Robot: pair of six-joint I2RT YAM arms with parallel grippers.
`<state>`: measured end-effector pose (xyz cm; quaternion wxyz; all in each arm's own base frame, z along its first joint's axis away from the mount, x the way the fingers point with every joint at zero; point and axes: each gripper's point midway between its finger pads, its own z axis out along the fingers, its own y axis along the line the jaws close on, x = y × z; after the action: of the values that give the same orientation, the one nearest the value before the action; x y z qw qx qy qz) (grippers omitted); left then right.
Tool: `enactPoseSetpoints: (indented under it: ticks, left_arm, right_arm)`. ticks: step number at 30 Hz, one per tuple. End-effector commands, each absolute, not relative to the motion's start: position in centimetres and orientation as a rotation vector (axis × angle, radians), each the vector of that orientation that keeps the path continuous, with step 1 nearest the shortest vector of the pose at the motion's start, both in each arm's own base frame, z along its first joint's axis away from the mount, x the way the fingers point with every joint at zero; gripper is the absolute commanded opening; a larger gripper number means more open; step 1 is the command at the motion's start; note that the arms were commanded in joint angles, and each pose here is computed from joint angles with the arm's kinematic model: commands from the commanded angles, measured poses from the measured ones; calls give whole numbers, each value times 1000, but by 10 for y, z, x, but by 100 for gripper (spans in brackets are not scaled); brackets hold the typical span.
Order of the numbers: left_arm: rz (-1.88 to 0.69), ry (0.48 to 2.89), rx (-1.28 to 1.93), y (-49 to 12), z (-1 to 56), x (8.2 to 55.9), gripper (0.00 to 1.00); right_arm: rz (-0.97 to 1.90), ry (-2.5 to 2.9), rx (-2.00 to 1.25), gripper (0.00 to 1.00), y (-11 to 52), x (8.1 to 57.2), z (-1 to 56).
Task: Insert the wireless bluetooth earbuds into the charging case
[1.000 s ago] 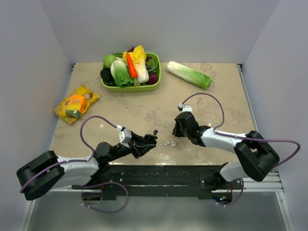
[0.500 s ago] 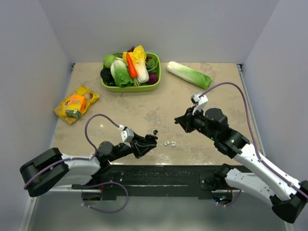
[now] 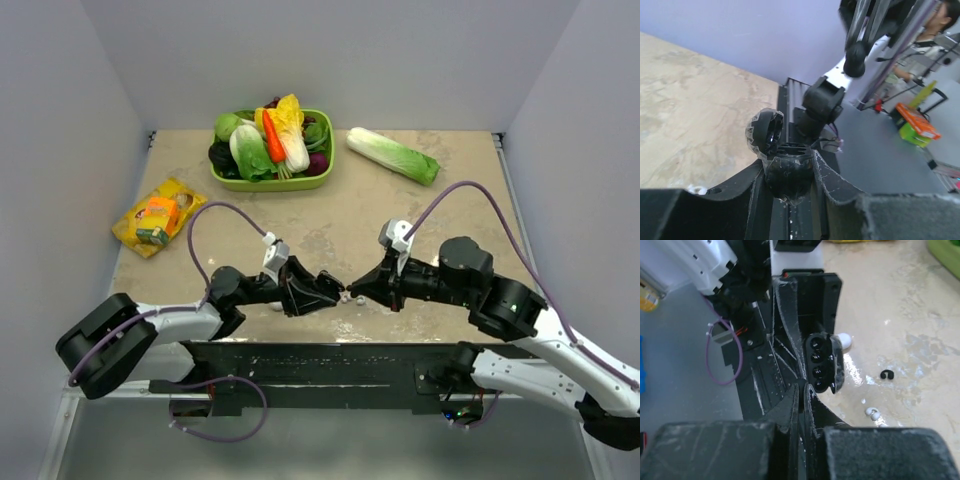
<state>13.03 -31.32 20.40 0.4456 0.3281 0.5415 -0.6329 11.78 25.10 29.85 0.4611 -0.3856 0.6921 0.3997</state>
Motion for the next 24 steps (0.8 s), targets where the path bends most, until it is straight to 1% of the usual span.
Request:
enactPoseSetpoints:
  ticks: [1,7,14,24]
  left_arm:
    - [-1611,658,971,-293,312,84,0]
    - [-1644,671,1016,-298,309,82,0]
    - [-1650,655,1083,-298,305,75,0]
    - [-1637,622,1124,-294,303,65,0]
  right_arm:
    - [1029,1648,-1065,0,264,102,305]
    - [1059,1609,-1097,0,276,97,313]
    - [1022,1652,-1134,0,290,100,297]
    - [977,1671,-1105,0,295,109,291]
